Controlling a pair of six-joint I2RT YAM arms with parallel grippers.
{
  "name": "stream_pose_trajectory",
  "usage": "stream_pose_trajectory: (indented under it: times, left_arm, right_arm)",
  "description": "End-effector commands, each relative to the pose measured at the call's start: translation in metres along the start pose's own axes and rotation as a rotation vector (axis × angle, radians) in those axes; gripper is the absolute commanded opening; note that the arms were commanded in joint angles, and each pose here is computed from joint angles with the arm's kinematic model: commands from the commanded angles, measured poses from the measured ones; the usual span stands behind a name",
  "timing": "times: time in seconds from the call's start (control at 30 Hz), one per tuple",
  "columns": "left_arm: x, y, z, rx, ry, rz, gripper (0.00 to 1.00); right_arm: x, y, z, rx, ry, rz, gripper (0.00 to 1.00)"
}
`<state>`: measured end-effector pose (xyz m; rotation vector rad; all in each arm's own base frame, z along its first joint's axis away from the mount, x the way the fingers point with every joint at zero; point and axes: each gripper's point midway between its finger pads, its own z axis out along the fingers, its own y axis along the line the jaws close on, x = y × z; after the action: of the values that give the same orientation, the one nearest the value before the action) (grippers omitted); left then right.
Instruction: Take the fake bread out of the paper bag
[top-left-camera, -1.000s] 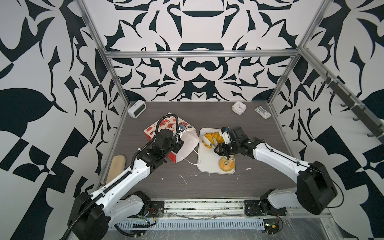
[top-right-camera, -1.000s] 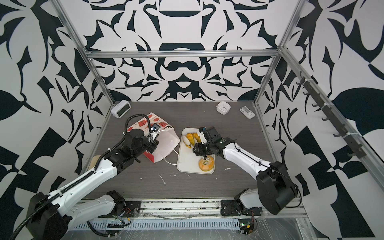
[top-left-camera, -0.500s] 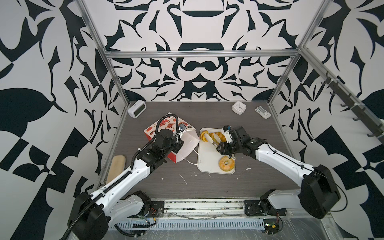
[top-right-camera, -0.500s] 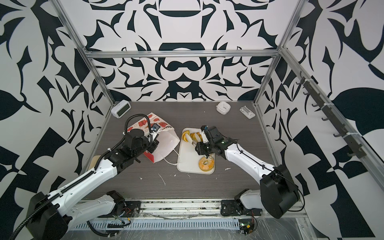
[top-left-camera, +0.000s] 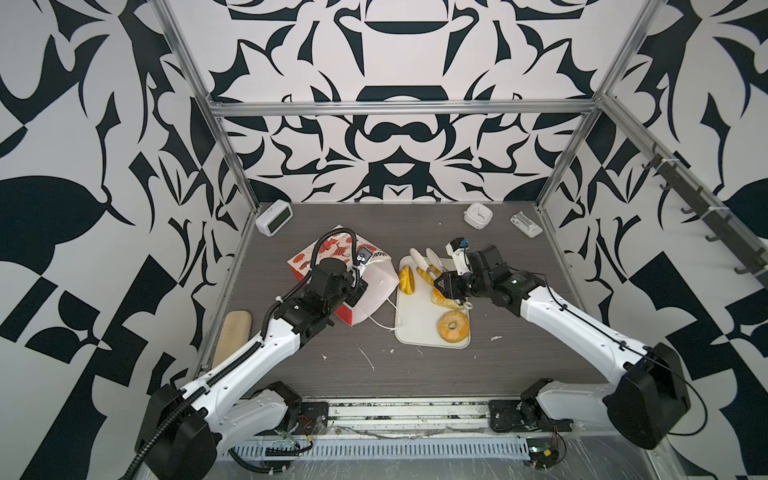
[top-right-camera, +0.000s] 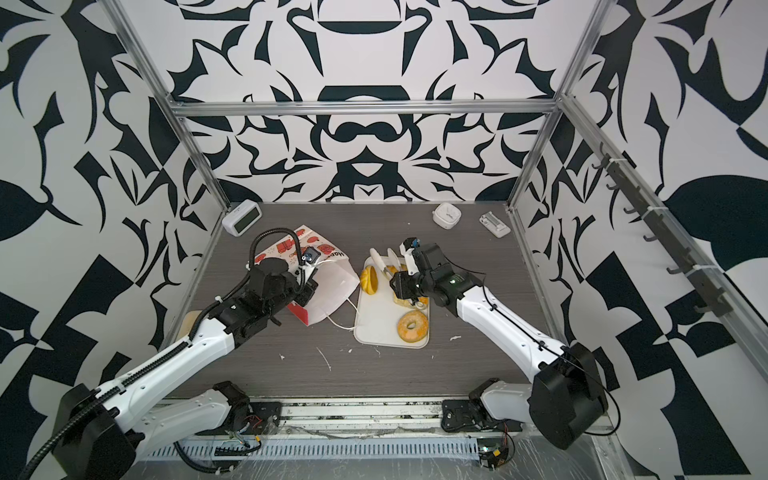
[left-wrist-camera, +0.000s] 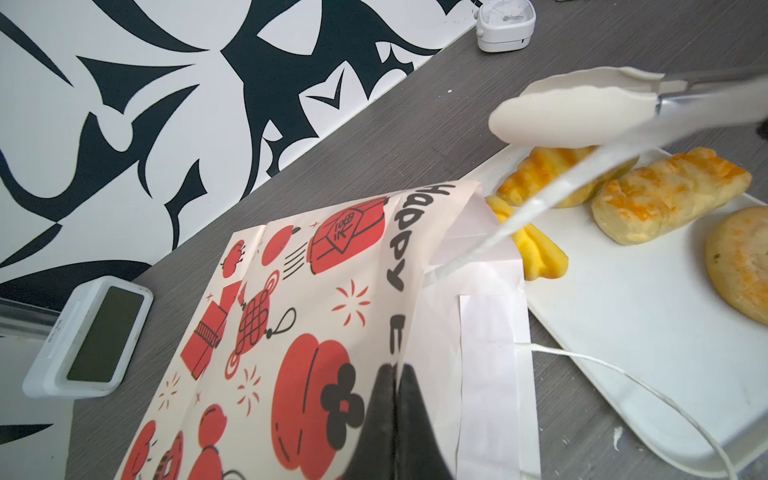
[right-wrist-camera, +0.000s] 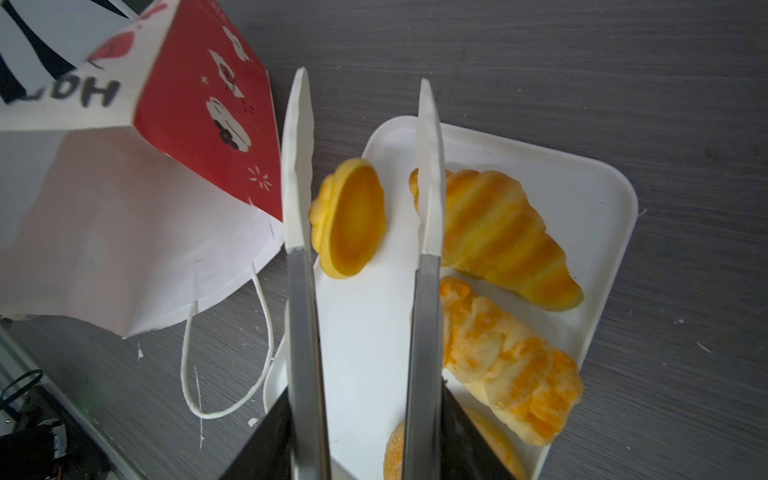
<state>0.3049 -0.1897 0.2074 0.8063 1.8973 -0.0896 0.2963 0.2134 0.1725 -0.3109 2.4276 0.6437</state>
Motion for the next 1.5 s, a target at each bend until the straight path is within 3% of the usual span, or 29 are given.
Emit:
stream_pose_trajectory:
  times: [0.0, 0.33, 0.63, 1.07, 1.47]
  left_arm:
    - [0.004, 0.001, 0.002, -0.01, 0.003, -0.002, 0.05]
    - [0.004, 0.002, 0.002, -0.015, 0.007, 0.003, 0.05]
    - [0.007, 0.011, -0.001, -0.064, 0.023, 0.003, 0.05]
    - [0.003, 0.02, 0.0, -0.094, 0.004, -0.024, 0.04]
    - [0.002, 0.021, -0.003, -0.098, 0.0, -0.023, 0.04]
  right_arm:
    - [-0.026, 0.046, -0.013, -0.161, -0.073, -0.043, 0.5]
    - [-0.003, 0.065, 0.015, -0.246, -0.002, 0.004, 0.47]
    - [0.006, 0.05, 0.019, -0.183, -0.001, 0.033, 0.45]
    - [0.048, 0.027, 0.022, -0.094, 0.145, 0.05, 0.44]
    - [0.065, 0.01, 0.017, 0.004, 0.255, -0.024, 0.46]
